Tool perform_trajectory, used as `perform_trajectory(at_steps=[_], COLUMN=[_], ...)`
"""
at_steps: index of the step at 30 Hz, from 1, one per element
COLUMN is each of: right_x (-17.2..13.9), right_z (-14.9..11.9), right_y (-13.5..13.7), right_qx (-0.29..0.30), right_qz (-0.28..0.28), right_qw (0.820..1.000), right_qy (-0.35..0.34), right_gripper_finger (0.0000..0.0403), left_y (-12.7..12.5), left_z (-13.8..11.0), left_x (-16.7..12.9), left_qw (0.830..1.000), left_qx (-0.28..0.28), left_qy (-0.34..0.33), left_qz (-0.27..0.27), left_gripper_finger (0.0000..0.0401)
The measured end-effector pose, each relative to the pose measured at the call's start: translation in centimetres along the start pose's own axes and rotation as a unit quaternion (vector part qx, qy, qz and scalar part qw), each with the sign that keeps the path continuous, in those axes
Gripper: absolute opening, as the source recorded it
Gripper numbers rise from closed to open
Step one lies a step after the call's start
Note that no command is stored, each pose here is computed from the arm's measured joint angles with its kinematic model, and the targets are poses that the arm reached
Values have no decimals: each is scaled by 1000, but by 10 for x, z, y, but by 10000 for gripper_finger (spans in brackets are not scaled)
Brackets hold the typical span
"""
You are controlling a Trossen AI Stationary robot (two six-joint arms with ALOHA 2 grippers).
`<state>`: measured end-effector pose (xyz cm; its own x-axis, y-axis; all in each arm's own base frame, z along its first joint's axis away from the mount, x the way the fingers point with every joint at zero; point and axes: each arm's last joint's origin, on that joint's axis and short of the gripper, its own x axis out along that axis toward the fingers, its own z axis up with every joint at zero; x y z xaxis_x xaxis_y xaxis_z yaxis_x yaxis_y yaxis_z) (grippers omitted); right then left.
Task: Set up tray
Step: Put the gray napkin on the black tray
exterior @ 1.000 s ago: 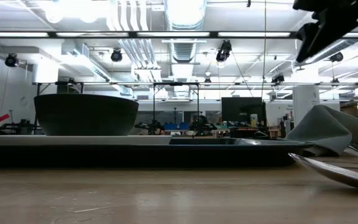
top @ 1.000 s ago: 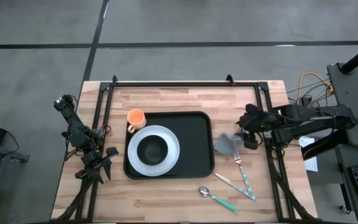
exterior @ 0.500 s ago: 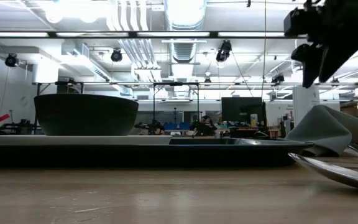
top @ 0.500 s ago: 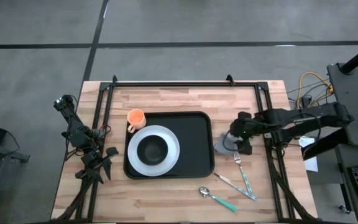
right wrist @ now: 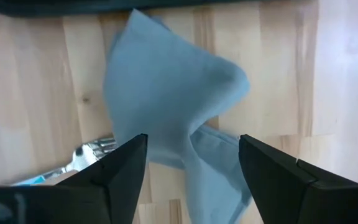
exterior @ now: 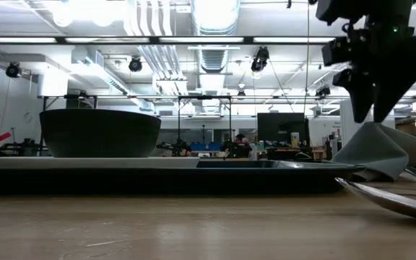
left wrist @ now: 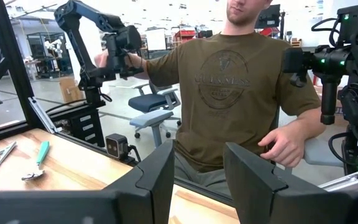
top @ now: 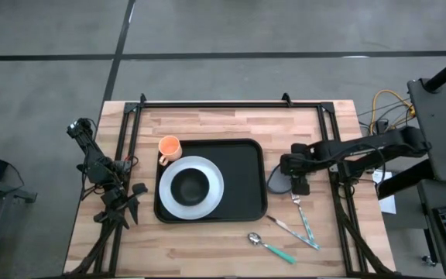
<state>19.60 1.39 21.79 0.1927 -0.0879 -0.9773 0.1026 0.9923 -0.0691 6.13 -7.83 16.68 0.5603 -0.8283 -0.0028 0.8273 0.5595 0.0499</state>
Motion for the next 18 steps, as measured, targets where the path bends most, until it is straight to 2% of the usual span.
perform_trajectory(at_steps=[11, 14, 18], right_x=[16, 16, 18], right_z=[-4, -4, -3], right_y=[1, 0, 0], right_qx=[-3, -2, -4], right_qz=[-3, -3, -4], right_qw=[1000, 1000, 1000], right_qy=[16, 15, 20], right_gripper_finger=[224, 201, 145], left_y=[0, 0, 0], left_z=[0, 0, 0], left_x=[0, 0, 0], left_qw=[1000, 1000, 1000], left_qx=[0, 0, 0], left_qy=[0, 0, 0], left_qz=[0, 0, 0], left_gripper_finger=[120, 121, 121])
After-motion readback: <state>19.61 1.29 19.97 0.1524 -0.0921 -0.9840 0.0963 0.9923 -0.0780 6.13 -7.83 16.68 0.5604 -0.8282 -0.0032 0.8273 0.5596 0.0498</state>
